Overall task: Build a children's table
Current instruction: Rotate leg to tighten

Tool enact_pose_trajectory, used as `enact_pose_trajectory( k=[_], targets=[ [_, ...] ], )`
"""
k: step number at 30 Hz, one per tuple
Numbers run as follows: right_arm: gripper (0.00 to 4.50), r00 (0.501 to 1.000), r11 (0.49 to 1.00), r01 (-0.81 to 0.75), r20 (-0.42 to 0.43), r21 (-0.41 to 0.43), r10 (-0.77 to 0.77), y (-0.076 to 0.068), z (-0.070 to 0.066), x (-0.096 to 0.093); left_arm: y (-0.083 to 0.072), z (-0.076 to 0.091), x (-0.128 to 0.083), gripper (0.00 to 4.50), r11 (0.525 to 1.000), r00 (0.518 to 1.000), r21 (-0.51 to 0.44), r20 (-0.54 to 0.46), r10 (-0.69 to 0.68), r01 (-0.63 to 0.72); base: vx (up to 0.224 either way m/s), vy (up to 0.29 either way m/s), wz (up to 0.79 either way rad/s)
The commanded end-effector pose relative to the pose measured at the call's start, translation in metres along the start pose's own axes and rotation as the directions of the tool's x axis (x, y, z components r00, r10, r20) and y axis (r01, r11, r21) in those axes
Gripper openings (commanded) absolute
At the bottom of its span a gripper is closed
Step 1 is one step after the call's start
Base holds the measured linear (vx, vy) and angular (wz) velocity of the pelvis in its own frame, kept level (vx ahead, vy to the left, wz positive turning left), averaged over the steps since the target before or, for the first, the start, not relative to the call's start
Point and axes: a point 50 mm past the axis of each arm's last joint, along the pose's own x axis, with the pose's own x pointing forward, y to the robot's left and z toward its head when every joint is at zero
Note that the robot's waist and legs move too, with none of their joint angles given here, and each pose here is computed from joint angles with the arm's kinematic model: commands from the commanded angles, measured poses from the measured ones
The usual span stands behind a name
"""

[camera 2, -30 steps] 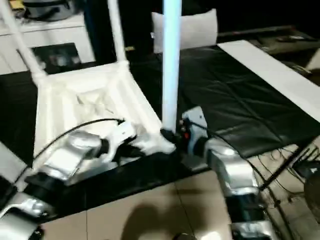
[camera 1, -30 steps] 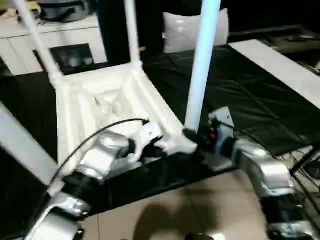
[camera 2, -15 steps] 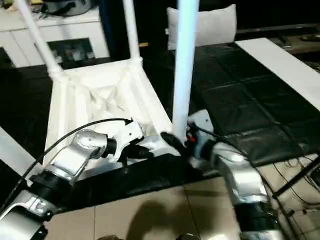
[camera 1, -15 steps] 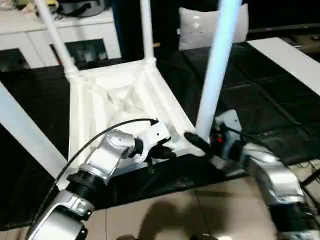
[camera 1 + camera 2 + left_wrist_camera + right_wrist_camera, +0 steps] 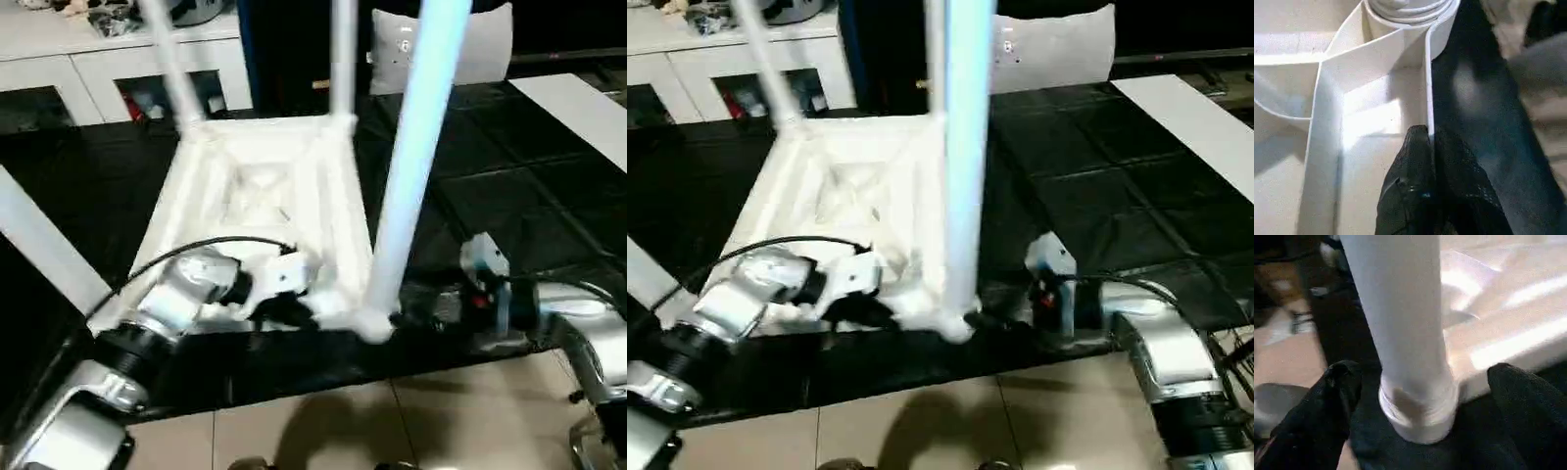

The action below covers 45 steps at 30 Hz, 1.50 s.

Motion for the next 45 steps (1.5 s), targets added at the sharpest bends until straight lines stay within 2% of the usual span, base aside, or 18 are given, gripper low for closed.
enact_pose_trajectory(
  k=[1, 2, 3, 7, 13, 21, 26, 28, 31, 32, 33, 34, 35, 39, 40, 41, 43, 45],
  targets=[
    [4.08, 0.995, 0.995, -0.1, 0.008, -0.014, 0.1, 0.004, 0.007, 0.003, -0.011, 0.003, 0.011, 0.0, 0.985, 0.986, 0.064, -0.056, -0.158, 0.162, 0.0, 0.0, 0.0],
    [4.08, 0.99, 0.99, -0.14, -0.001, -0.014, 0.14, 0.006, 0.007, 0.005, -0.013, 0.003, 0.011, 0.0, 0.978, 0.98, 0.079, -0.07, -0.189, 0.194, 0.0, 0.0, 0.0],
    [3.79, 0.99, 0.99, -0.14, -0.001, -0.014, 0.14, 0.006, 0.007, 0.005, -0.013, 0.003, 0.011, 0.0, 0.978, 0.98, 0.079, -0.07, -0.189, 0.194, 0.0, 0.0, 0.0],
    [3.56, 0.979, 0.979, -0.203, 0.001, 0.004, 0.203, 0.007, 0.006, 0.014, -0.015, 0.005, 0.012, 0.0, 0.967, 0.972, 0.103, -0.075, -0.225, 0.232, 0.0, 0.0, 0.0],
    [2.87, 0.967, 0.966, -0.255, -0.003, 0.035, 0.256, 0.008, 0.004, 0.021, -0.015, 0.006, 0.013, 0.0, 0.966, 0.971, 0.103, -0.067, -0.231, 0.237, 0.0, 0.0, 0.0],
    [2.23, 0.96, 0.958, -0.281, -0.001, 0.061, 0.281, 0.01, 0.002, 0.024, -0.018, 0.002, 0.012, 0.0, 0.968, 0.97, 0.079, -0.054, -0.236, 0.24, 0.0, 0.0, 0.0],
    [2.12, 0.966, 0.963, -0.259, 0.006, 0.077, 0.259, 0.012, 0.0, 0.026, -0.019, 0.003, 0.014, 0.0, 0.972, 0.973, 0.041, -0.004, -0.229, 0.229, 0.0, 0.0, 0.0],
    [2.09, 0.993, 0.988, -0.118, 0.011, 0.103, 0.117, 0.007, -0.003, 0.034, -0.014, 0.005, 0.017, 0.0, 0.988, 0.987, -0.024, 0.048, -0.153, 0.154, 0.0, 0.0, 0.0],
    [2.09, 0.998, 0.992, 0.05, 0.018, 0.115, -0.053, -0.002, -0.005, 0.044, -0.009, 0.011, 0.021, 0.0, 0.992, 0.99, -0.084, 0.118, -0.082, 0.092, 0.0, 0.0, 0.0],
    [2.08, 0.981, 0.973, 0.192, 0.002, 0.128, -0.194, -0.011, -0.005, 0.051, -0.002, 0.014, 0.024, 0.0, 0.992, 0.991, -0.121, 0.133, -0.009, 0.025, 0.0, 0.0, 0.0],
    [2.05, 0.972, 0.963, 0.235, -0.006, 0.132, -0.237, -0.013, -0.005, 0.052, 0.0, 0.016, 0.024, 0.0, 0.991, 0.99, -0.136, 0.137, 0.017, 0.002, 0.0, 0.0, 0.0],
    [2.04, 0.936, 0.924, 0.351, -0.021, 0.153, -0.352, -0.02, -0.005, 0.058, 0.007, 0.018, 0.027, 0.0, 0.982, 0.986, -0.177, 0.141, 0.092, -0.066, -0.053, 0.004, -0.1],
    [2.03, 0.933, 0.921, 0.359, -0.022, 0.154, -0.36, -0.021, -0.005, 0.058, 0.007, 0.019, 0.027, 0.0, 0.981, 0.985, -0.179, 0.14, 0.096, -0.07, -0.053, 0.004, -0.1],
    [2.0, 0.839, 0.815, 0.54, -0.055, 0.208, -0.541, -0.029, -0.005, 0.069, 0.018, 0.024, 0.034, 0.0, 0.95, 0.965, -0.235, 0.116, 0.236, -0.204, 0.0, 0.0, 0.0],
    [2.0, 0.818, 0.797, 0.567, -0.031, 0.209, -0.574, -0.028, -0.003, 0.077, 0.024, 0.029, 0.037, 0.0, 0.929, 0.946, -0.259, 0.118, 0.302, -0.264, 0.0, 0.0, 0.0],
    [2.0, 0.817, 0.796, 0.567, -0.022, 0.211, -0.576, -0.028, -0.002, 0.077, 0.024, 0.029, 0.037, 0.0, 0.929, 0.945, -0.259, 0.118, 0.304, -0.266, 0.0, 0.0, 0.0],
    [2.53, 0.809, 0.789, 0.566, 0.025, 0.238, -0.588, -0.027, 0.002, 0.082, 0.024, 0.032, 0.039, 0.0, 0.927, 0.943, -0.256, 0.116, 0.311, -0.274, 0.0, 0.0, 0.0],
    [2.72, 0.81, 0.791, 0.549, 0.063, 0.269, -0.584, -0.025, 0.005, 0.085, 0.024, 0.03, 0.04, 0.0, 0.931, 0.947, -0.238, 0.095, 0.307, -0.278, 0.0, 0.0, 0.0]
  ],
)
